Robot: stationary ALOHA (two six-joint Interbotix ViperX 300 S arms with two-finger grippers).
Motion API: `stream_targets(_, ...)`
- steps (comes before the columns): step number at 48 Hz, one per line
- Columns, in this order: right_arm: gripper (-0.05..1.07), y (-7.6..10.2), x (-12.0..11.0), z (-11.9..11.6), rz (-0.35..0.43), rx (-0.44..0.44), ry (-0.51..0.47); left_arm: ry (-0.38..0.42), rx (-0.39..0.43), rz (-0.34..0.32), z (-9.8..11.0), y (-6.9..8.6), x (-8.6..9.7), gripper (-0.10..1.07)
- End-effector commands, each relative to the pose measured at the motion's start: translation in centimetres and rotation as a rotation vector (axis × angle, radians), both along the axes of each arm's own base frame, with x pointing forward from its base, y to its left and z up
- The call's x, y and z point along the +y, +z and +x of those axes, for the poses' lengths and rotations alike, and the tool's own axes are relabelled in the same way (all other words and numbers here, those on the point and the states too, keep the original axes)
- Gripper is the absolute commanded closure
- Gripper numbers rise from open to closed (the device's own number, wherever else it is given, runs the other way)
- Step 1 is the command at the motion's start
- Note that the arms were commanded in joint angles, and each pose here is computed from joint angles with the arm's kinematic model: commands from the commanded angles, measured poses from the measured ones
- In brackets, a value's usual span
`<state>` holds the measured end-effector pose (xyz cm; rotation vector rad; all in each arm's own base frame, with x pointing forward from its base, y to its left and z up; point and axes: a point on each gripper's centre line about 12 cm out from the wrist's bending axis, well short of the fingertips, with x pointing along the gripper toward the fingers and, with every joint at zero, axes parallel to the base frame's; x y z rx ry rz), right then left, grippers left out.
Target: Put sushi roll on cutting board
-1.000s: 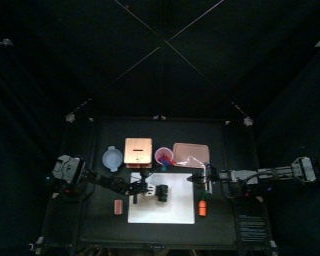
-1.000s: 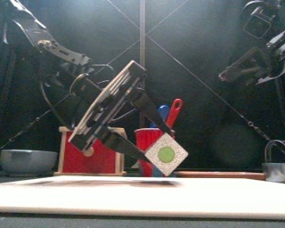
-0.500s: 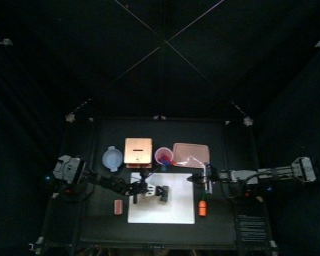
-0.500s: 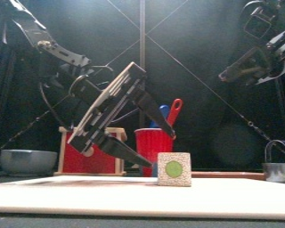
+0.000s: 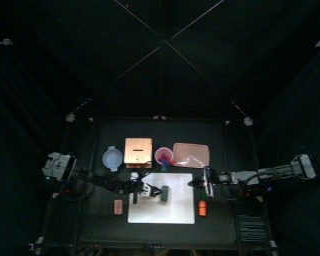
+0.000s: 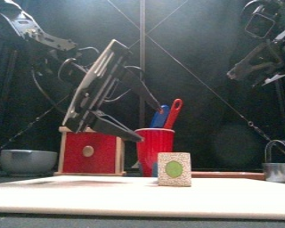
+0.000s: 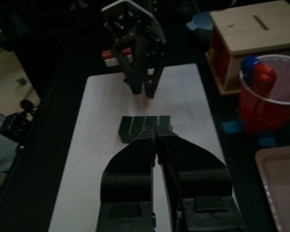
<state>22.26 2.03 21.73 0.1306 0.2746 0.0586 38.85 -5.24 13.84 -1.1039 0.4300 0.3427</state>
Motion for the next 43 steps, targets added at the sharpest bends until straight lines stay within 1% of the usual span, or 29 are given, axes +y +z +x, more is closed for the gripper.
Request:
stream_targets(1,1.00,1.1,0.7,0.4,0.035,-0.016,0.016,-0.044,-0.063,0.046,-0.2,2.2,0.0,0.10)
stream_targets(4,1.00,1.2,1.0,0.5,0.040,-0.009,0.027,-0.083,-0.082,0.085,-0.7,2.8,-0.1,0.10)
stream_targets(8,1.00,1.1,1.2,0.4,0.045,-0.001,0.036,-0.116,-0.093,0.108,-1.6,3.5,-0.2,0.10)
stream_targets(11,1.00,1.0,1.3,0.4,0.046,0.006,0.038,-0.127,-0.092,0.098,-2.3,4.1,-0.3,0.10)
stream_targets(16,1.00,0.9,1.3,0.5,0.055,0.010,0.036,-0.148,-0.038,0.046,-4.1,4.4,-0.7,0.10)
stream_targets(23,1.00,0.8,1.3,0.5,0.059,0.012,0.034,-0.156,0.059,-0.047,-6.1,4.1,-1.0,0.11)
stream_targets(26,1.00,0.9,1.3,0.5,0.059,0.012,0.034,-0.152,0.081,-0.068,-6.7,3.9,-0.9,0.11)
stream_targets(33,1.00,0.8,1.3,0.5,0.075,0.017,0.026,-0.129,0.093,-0.074,-7.6,3.5,-0.1,0.11)
stream_targets(35,1.00,0.7,1.3,0.5,0.085,0.022,0.020,-0.124,0.103,-0.067,-7.8,3.2,0.2,0.11)
stream_targets(39,1.00,0.5,1.2,0.5,0.095,0.029,0.014,-0.119,0.103,-0.049,-8.1,3.0,0.7,0.11)
stream_targets(43,1.00,0.6,1.2,0.5,0.095,0.028,0.014,-0.115,0.089,-0.037,-8.0,3.2,1.0,0.11)
